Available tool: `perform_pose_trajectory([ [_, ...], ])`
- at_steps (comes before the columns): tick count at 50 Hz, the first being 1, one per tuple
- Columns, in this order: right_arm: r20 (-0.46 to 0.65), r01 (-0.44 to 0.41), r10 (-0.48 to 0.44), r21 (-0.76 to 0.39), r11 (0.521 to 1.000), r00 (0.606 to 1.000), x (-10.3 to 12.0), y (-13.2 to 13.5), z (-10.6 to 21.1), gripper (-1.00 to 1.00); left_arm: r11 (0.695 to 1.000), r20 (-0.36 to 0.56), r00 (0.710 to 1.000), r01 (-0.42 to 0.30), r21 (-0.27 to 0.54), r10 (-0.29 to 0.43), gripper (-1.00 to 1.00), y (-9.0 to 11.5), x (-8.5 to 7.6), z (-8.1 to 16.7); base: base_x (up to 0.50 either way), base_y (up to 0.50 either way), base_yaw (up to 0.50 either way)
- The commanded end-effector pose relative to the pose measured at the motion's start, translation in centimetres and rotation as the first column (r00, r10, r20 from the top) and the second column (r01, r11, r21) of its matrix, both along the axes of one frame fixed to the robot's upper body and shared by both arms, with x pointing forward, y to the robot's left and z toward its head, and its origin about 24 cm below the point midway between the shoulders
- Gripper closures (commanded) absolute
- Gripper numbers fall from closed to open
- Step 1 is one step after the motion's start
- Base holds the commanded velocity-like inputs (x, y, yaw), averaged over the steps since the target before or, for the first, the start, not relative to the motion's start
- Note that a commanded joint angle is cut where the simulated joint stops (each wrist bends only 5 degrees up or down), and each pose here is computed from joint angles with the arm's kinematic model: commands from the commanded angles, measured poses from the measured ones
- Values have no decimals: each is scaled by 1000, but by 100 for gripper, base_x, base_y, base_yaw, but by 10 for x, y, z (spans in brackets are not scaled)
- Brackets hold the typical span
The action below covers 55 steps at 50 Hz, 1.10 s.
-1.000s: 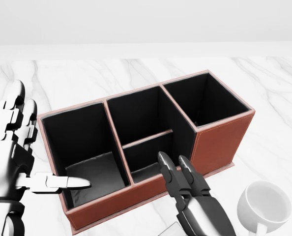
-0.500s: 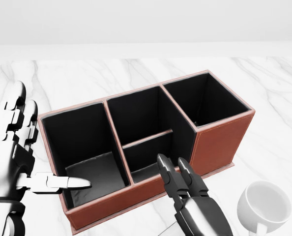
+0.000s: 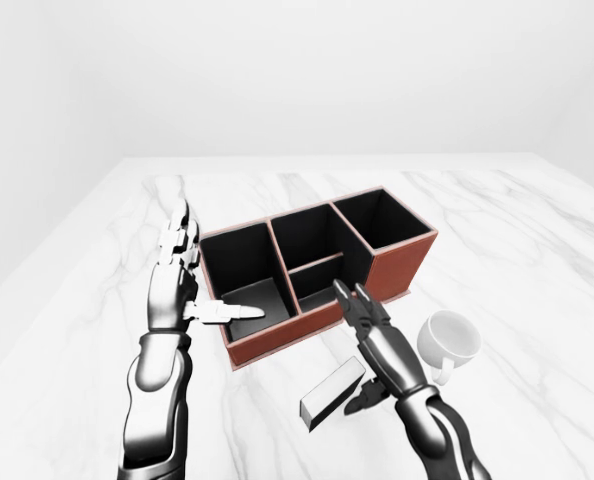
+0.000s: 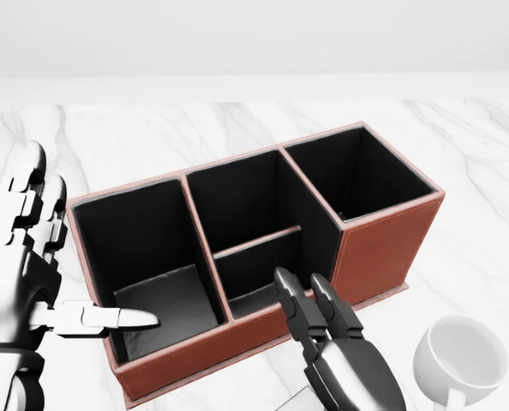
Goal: Pick up the book and place it in the front compartment of the caddy.
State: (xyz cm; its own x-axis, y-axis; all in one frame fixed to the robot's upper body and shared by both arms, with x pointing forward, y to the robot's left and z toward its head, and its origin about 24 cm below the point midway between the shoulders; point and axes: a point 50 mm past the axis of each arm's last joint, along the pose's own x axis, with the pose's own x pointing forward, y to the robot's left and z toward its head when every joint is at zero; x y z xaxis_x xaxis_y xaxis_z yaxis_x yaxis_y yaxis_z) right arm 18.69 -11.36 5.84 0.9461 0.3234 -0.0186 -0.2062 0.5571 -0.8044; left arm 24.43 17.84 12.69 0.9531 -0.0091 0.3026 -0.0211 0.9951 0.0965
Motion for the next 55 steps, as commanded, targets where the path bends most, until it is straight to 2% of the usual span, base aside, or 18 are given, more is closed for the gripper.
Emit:
perform_pose_trajectory([
  [1,-5,1,-1,-19,1000,1000,4,-1,-1,-100,1000,-4,1000,-1,-2,1,-100,0,1,-1,0,0,0],
  [55,-24,-2,-1,-112,994,1000,-1,2,-18,-100,1000,17,1000,-5,3,5,-100,1,0,4,0,0,0],
])
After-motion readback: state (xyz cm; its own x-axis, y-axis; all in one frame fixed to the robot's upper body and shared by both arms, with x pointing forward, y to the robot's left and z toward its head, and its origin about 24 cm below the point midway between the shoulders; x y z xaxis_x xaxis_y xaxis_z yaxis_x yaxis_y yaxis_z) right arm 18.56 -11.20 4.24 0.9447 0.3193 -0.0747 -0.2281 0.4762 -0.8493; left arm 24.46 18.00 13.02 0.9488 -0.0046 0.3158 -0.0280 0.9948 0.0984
